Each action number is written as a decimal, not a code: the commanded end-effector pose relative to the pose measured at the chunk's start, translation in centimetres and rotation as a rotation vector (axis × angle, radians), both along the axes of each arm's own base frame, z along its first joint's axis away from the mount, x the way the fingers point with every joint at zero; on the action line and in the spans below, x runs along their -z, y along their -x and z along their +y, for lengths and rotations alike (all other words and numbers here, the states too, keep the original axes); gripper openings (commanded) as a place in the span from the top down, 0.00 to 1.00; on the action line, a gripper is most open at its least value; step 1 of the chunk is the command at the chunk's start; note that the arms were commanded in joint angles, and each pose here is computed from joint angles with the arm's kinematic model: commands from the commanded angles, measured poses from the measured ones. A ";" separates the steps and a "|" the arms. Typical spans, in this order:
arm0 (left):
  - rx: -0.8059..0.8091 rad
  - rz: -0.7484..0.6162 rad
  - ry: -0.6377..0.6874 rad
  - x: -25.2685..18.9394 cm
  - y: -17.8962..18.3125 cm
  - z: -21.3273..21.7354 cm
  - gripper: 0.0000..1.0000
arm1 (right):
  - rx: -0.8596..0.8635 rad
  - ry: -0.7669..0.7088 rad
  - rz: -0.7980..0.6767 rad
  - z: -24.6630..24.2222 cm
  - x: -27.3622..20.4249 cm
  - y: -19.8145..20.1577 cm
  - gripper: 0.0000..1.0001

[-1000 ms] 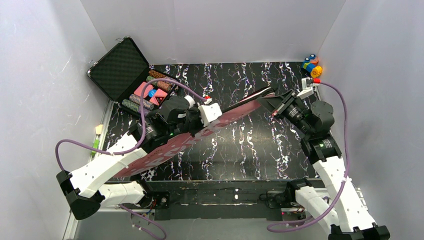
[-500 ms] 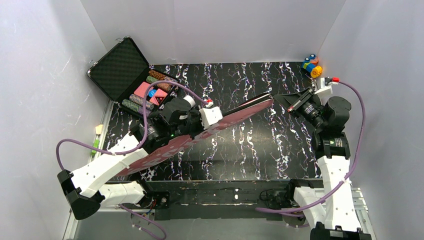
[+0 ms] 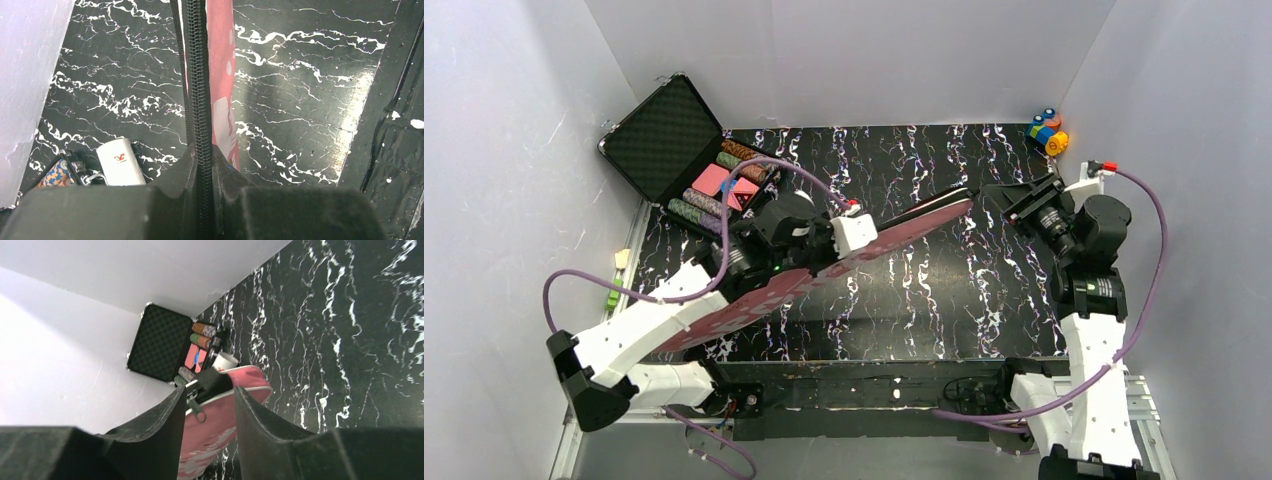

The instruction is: Pack up the badminton gear

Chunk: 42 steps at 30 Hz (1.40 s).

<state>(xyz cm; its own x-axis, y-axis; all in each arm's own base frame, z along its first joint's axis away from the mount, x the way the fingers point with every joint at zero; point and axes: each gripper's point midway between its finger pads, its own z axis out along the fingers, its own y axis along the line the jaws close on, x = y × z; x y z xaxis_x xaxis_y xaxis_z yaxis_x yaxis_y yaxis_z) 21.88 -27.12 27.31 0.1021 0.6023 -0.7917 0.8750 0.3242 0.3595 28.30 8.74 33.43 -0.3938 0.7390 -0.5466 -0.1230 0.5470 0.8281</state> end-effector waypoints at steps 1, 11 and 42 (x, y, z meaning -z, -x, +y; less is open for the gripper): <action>0.025 -0.093 0.056 -4.2 -1.5 -2.6 1.00 | 0.140 -0.008 -0.098 -2.1 -3.9 1.3 0.50; 0.157 -0.056 0.011 -3.6 -4.9 -11.8 1.00 | 0.436 0.092 -0.138 -6.9 -8.5 4.9 0.47; 0.425 -0.059 -0.231 12.7 -13.4 -21.9 0.64 | 0.582 0.201 -0.063 -10.1 -5.2 2.9 0.49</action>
<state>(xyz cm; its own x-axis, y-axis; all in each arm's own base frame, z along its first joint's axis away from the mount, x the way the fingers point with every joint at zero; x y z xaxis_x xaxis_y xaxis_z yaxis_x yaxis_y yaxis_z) 32.66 -47.63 10.76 0.4017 0.7026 -0.5874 0.9111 -0.2421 0.3335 24.27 -1.05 38.29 0.0560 0.7187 -0.6930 0.2120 0.6697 0.7117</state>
